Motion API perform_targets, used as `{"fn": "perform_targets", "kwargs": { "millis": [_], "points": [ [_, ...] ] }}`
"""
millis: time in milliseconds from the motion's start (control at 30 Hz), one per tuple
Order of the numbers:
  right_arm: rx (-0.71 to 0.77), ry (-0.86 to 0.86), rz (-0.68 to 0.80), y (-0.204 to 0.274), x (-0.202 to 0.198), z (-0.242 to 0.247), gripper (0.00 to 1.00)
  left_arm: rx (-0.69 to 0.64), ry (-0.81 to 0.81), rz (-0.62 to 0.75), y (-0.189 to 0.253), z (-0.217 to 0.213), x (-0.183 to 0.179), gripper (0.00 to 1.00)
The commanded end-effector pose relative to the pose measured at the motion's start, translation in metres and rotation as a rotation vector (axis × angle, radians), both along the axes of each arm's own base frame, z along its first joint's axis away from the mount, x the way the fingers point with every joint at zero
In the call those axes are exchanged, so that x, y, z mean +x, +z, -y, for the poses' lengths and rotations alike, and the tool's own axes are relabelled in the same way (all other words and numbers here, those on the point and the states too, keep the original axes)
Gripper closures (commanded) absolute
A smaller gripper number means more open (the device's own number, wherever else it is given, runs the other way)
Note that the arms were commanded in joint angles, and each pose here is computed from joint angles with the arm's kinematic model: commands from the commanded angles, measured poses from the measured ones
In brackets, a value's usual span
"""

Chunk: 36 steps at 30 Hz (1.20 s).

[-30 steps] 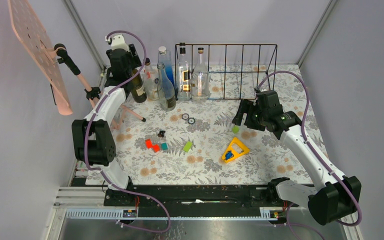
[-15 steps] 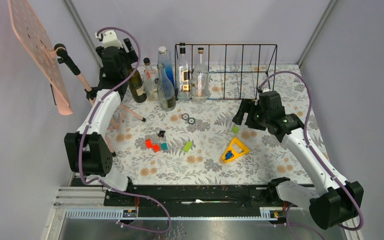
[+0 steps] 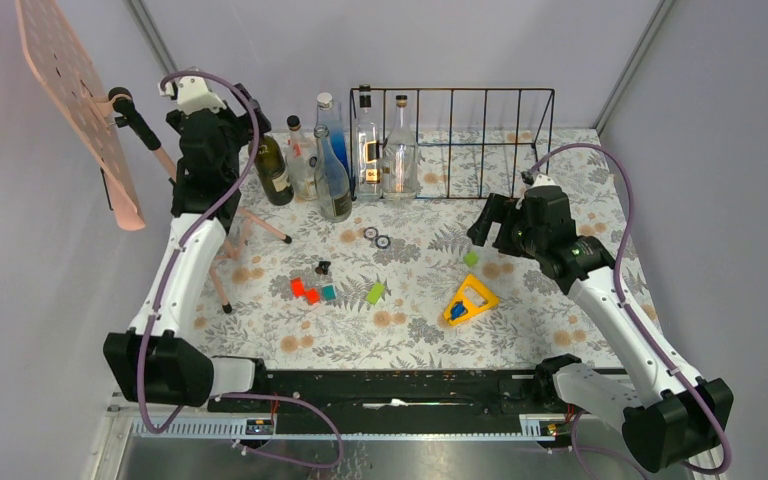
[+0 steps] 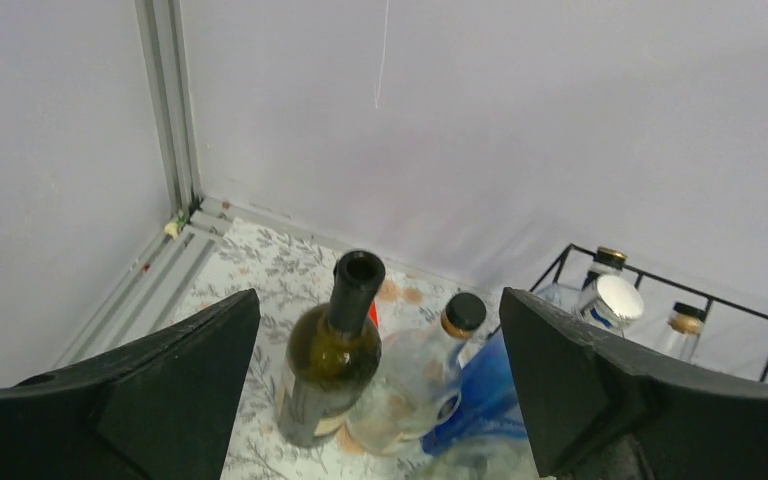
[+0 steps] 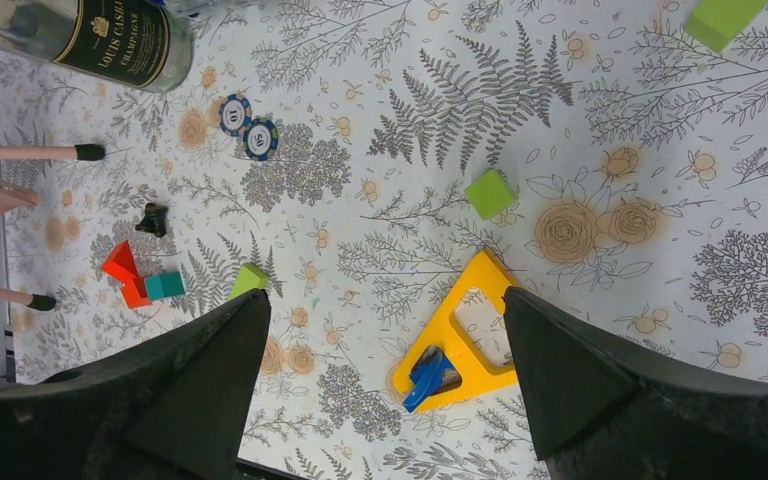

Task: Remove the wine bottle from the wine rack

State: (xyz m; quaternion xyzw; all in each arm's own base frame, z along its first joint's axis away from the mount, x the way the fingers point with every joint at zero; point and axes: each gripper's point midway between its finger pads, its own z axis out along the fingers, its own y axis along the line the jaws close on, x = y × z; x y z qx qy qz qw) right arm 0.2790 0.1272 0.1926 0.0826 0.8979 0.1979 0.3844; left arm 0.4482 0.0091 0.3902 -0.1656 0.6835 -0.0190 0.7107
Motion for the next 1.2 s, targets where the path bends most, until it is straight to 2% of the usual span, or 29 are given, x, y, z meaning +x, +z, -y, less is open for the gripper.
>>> {"fn": "perform_targets", "kwargs": {
  "millis": [0, 100, 367, 600, 733, 900, 1167],
  "points": [
    [0.019, -0.035, 0.067, 0.013, 0.011, 0.002, 0.04, -0.064, -0.045, 0.006, 0.003, 0.014, -0.025, 0.01],
    [0.021, -0.036, 0.074, 0.015, 0.013, 0.001, 0.01, -0.081, -0.078, -0.010, -0.006, 0.026, -0.039, 0.01],
    [-0.005, -0.053, 0.070, 0.018, 0.021, 0.003, 0.00, -0.086, -0.198, -0.073, -0.045, 0.071, -0.075, 0.01],
    [-0.017, 0.021, 0.060, 0.022, 0.031, -0.008, 0.00, -0.060, -0.298, -0.163, -0.091, 0.099, -0.100, 0.01],
    [-0.010, 0.048, 0.069, 0.027, 0.043, -0.016, 0.00, -0.048, -0.347, -0.198, -0.103, 0.106, -0.108, 0.01],
    [0.069, 0.079, 0.123, 0.046, 0.070, -0.038, 0.00, -0.027, -0.378, -0.222, -0.111, 0.109, -0.113, 0.01],
    [0.216, 0.080, 0.215, 0.074, 0.141, -0.076, 0.05, -0.034, -0.369, -0.207, -0.106, 0.106, -0.117, 0.01]
  ]
}}
